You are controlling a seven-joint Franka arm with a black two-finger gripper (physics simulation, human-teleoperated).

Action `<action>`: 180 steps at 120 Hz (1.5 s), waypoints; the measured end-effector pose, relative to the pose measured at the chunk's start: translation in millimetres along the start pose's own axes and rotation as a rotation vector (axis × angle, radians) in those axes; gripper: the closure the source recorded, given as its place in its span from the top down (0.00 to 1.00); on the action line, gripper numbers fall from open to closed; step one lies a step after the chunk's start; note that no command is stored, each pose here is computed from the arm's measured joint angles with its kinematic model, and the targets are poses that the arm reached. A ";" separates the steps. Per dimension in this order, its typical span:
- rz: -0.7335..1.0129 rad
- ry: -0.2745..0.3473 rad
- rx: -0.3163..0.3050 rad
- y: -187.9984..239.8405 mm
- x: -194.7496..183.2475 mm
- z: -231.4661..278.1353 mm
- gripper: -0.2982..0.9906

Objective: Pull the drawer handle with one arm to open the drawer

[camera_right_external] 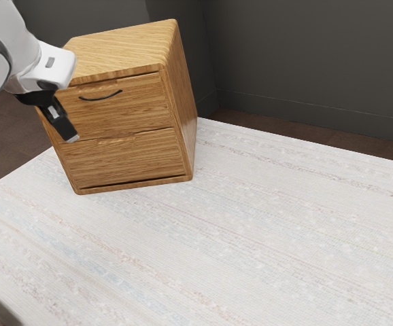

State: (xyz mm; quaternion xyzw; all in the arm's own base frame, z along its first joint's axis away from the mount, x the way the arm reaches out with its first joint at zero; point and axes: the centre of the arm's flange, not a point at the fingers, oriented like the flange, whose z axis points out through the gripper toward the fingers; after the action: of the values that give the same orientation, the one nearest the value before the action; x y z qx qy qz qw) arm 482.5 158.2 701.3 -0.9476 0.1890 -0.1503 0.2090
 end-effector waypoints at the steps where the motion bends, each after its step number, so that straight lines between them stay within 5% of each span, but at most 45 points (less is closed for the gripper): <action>1: 0.006 0.005 0.003 -0.1 0.0 -0.3 0.77; 50: 0.258 0.110 0.091 -3.0 13.6 16.5 0.77; 180: 0.415 0.134 0.139 -41.5 41.6 74.9 0.77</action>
State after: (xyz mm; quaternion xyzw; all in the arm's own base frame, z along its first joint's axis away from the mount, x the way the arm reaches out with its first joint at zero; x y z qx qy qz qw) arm 558.8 201.0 663.7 -0.8596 0.3824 -0.1795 0.2873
